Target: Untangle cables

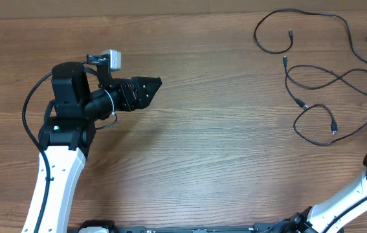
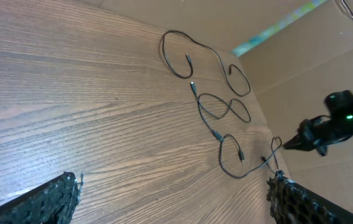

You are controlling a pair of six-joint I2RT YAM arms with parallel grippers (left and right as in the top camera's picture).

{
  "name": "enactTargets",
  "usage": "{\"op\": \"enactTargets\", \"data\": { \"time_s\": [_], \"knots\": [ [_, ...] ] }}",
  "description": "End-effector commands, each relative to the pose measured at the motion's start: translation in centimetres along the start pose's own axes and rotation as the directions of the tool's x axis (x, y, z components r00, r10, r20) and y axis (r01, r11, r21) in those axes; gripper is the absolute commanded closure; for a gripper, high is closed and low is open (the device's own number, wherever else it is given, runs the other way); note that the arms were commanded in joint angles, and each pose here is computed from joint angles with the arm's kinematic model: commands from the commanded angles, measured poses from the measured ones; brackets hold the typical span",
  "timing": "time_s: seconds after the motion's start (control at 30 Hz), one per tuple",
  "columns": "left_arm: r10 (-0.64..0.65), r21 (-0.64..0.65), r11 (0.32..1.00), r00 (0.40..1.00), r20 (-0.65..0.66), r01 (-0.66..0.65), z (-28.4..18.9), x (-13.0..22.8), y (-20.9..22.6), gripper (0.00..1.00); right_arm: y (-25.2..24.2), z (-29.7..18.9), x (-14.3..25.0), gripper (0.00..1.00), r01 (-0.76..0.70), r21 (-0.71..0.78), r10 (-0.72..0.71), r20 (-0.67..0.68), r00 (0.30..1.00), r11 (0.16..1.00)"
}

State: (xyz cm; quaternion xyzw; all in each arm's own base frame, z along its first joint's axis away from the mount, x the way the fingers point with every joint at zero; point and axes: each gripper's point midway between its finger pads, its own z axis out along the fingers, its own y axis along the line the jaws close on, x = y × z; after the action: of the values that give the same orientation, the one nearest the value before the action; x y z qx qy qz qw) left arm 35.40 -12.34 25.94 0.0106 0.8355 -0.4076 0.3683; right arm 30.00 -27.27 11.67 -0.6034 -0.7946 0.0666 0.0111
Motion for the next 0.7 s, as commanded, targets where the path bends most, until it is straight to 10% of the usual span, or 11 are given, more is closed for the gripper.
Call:
{"op": "enactTargets", "data": {
  "time_s": [0.0,0.67],
  "knots": [
    [0.032,-0.015,0.999,0.999,0.020,-0.031,-0.1,-0.8,0.0,0.01,0.0,-4.1,-1.3,0.96,-0.014,-0.067,0.020,0.089,0.996,0.998],
    [0.031,-0.015,0.999,0.999,0.020,-0.031,-0.1,-0.8,0.0,0.02,0.7,-0.2,-0.6,0.96,-0.007,-0.063,0.011,0.051,0.999,0.998]
  ]
}}
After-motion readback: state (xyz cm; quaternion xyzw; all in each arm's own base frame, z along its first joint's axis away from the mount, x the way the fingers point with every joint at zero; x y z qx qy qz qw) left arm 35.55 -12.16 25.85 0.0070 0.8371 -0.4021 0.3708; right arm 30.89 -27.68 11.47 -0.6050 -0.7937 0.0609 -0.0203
